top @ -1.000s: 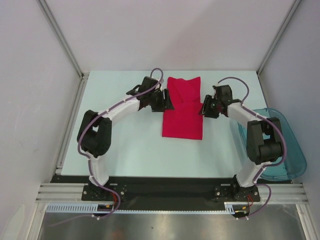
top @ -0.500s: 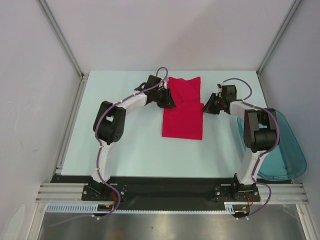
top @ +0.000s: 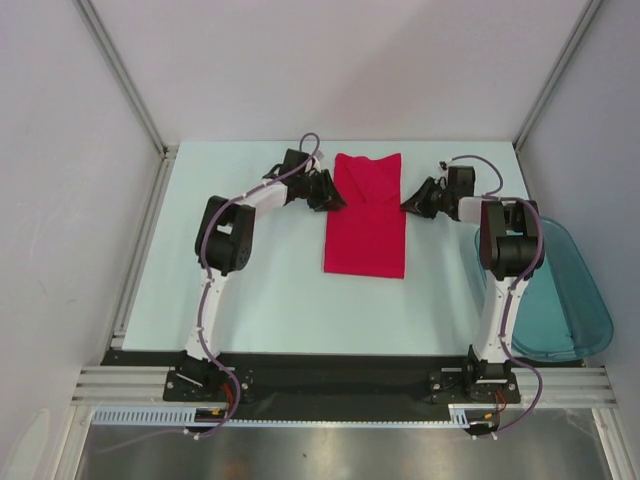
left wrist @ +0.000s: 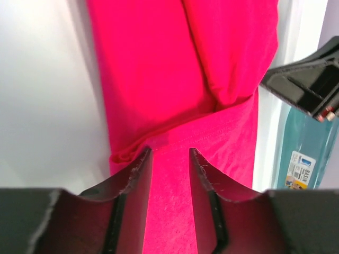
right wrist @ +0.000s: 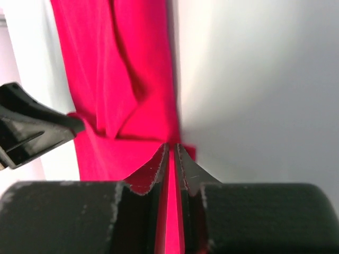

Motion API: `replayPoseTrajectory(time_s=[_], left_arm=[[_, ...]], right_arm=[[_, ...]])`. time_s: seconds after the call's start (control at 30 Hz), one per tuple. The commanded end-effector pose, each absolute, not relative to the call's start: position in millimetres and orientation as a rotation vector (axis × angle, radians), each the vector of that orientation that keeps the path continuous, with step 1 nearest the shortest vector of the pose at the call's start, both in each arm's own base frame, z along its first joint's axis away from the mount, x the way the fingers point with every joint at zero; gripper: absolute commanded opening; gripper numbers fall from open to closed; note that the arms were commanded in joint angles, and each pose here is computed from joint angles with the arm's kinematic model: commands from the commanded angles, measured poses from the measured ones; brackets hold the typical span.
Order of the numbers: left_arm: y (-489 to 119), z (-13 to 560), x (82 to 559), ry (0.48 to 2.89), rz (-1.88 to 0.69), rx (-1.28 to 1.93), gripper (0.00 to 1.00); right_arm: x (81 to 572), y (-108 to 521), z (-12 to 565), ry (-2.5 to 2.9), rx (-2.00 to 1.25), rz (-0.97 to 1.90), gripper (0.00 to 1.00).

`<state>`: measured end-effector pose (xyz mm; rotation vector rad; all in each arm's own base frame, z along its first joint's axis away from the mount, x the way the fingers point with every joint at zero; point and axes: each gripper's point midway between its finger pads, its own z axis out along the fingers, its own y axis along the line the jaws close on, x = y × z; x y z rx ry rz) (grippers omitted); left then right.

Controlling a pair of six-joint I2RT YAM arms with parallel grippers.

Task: Fold and stack the t-shirts
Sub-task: Fold the tshirt

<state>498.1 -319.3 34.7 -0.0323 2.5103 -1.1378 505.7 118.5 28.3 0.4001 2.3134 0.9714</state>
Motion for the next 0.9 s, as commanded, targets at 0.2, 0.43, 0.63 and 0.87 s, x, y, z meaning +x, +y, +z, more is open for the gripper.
replayPoseTrajectory(time_s=[0.2,0.43,0.63,0.87], left_arm=[[-279.9,70.7,518.9,2.454,-0.963,-0.036,0.51],[-257.9,149.2,472.4,2.325,-0.876,-0.015,0.58],[-308.3,141.8,398.3,2.344,-1.059,0.092,0.56],[-360.6,89.3,333.0,2.438,-1.158,0.212,0.48]], right_arm=[[536.4,74.1,56.5,2.328,0.398,0.754,0.2],[478.4,80.3,119.3,2.31,0.367,0.67,0.33],[395.3,152.8,119.8,2.327,0.288,1.004,0.34],[339.0,218.1,97.6,2.378,0.152,1.197,0.33]])
